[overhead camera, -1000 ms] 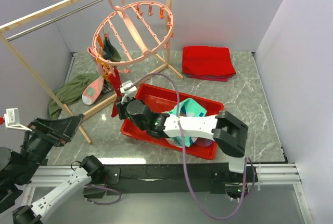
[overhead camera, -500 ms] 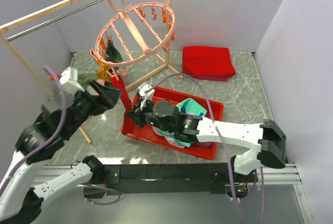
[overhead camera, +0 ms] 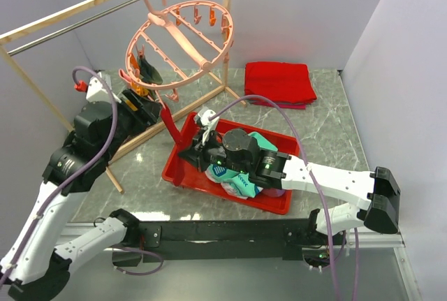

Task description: Remove the socks clipped to the hanger

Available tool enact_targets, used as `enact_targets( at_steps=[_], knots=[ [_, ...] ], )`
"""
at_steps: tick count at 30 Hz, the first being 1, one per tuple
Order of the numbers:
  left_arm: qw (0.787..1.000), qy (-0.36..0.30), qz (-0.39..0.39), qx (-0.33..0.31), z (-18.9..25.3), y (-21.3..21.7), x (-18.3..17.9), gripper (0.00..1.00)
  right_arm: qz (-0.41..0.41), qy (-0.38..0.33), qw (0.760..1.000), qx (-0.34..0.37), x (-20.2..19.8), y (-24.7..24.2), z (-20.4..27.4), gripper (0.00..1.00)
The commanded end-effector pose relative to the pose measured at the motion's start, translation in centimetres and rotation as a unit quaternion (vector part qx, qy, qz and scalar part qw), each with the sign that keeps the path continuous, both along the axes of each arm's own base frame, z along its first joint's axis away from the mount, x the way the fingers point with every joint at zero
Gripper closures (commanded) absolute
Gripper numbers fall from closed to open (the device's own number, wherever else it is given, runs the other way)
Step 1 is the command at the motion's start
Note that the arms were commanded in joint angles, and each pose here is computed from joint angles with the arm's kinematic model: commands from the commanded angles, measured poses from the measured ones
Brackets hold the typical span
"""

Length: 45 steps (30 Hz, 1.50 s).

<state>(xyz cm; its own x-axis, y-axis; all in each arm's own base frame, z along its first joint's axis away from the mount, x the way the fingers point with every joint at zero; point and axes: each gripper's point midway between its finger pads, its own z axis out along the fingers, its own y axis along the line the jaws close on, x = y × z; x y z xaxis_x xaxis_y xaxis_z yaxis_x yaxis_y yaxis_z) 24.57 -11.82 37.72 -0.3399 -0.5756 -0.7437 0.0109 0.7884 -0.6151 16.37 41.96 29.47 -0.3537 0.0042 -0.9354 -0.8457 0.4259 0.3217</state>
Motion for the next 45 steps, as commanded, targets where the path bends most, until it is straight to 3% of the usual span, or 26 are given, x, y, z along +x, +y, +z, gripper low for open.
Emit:
enact_targets(
  at_steps=[1,19,22,30,35,37,39,43,44,45],
  knots=[
    [0.999,-0.025,-0.022,0.004,1.6,-0.4,1.6,0.31,0.015,-0.003,1.000,0.024,-0.8,-0.7,1.8,1.00],
    [0.999,-0.014,-0.047,0.019,0.0,-1.0,5.6,0.35,0.020,0.005,0.999,0.031,-0.9,-0.5,2.2,1.00],
    [0.999,-0.021,-0.036,0.025,-0.5,-0.5,5.8,0.42,0.019,0.008,0.999,0.037,-1.1,-0.7,2.4,1.00],
    [0.998,-0.040,-0.031,0.041,0.5,0.0,5.7,0.82,0.000,0.014,0.999,0.039,-0.8,-1.5,1.6,1.00],
    [0.998,-0.042,-0.035,0.041,0.7,-0.2,5.7,0.95,-0.010,0.024,0.999,0.039,-0.6,-2.0,0.7,1.00],
    [0.998,-0.042,-0.035,0.040,0.9,-0.2,5.7,0.95,-0.016,0.032,0.999,0.036,-0.5,-2.5,0.1,1.00],
    [0.998,-0.042,-0.039,0.040,1.1,-0.3,5.6,0.85,-0.032,0.038,0.998,0.033,0.0,-3.1,-0.3,1.00],
    [0.997,-0.048,-0.054,0.032,1.6,-0.8,5.1,0.57,-0.083,0.062,0.994,0.022,1.5,-5.4,-1.6,1.00],
    [0.997,-0.052,-0.057,0.030,1.8,-0.8,4.8,0.46,-0.106,0.070,0.992,0.016,2.4,-6.3,-2.3,1.00],
    [0.996,-0.054,-0.062,0.027,1.9,-0.9,4.5,0.41,-0.121,0.079,0.989,0.023,2.8,-7.1,-2.1,1.00]
  ],
)
